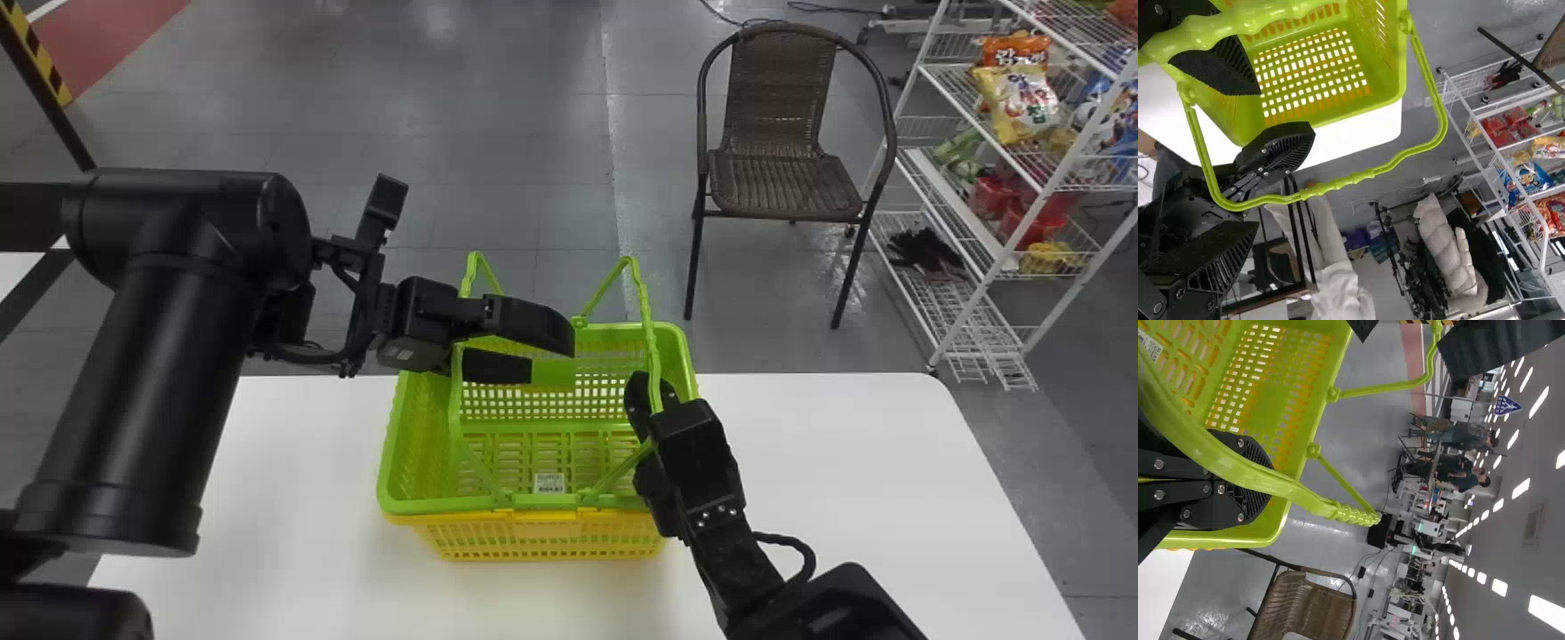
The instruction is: Grasp handle with right gripper to insert into left gripper then lift and swing left to center
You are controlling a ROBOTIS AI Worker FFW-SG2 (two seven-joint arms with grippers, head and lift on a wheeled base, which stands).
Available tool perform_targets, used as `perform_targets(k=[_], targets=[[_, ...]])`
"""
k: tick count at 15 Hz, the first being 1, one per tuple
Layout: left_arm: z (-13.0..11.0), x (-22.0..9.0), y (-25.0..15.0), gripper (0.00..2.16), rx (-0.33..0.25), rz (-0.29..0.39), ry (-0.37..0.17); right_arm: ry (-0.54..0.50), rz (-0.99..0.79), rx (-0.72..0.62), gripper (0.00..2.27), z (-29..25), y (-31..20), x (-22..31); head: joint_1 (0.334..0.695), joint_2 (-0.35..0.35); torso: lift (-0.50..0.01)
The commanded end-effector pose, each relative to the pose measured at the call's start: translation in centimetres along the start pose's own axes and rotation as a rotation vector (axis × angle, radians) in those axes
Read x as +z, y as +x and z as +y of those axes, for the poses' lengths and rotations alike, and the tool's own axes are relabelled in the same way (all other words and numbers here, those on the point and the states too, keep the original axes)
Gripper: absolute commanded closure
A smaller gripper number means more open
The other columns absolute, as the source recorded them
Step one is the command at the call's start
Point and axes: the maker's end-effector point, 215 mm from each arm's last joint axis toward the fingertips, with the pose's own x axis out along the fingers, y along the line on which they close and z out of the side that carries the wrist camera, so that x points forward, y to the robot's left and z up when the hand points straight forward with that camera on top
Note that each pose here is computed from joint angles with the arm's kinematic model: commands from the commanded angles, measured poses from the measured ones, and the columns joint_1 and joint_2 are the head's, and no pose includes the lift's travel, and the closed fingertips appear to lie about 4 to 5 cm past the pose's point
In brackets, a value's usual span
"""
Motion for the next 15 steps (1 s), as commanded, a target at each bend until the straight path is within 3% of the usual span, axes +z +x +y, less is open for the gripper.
perform_targets(k=[1, 9, 15], targets=[[-0.6, 0.4, 0.0, 0.11, -0.005, -0.001, 0.006, -0.005, -0.001, 0.003, 1.95, 0.4, 0.1, 0.2, 0.695, 0.018, 0.000], [-2.1, 0.6, 1.4, 0.11, -0.024, 0.005, 0.022, -0.020, 0.000, 0.017, 1.95, 1.8, 0.5, 0.7, 0.695, 0.014, 0.000], [-1.9, 0.4, 1.4, 0.11, -0.026, 0.004, 0.013, -0.041, -0.013, 0.046, 1.95, 3.8, 1.1, 2.6, 0.695, 0.028, 0.000]])
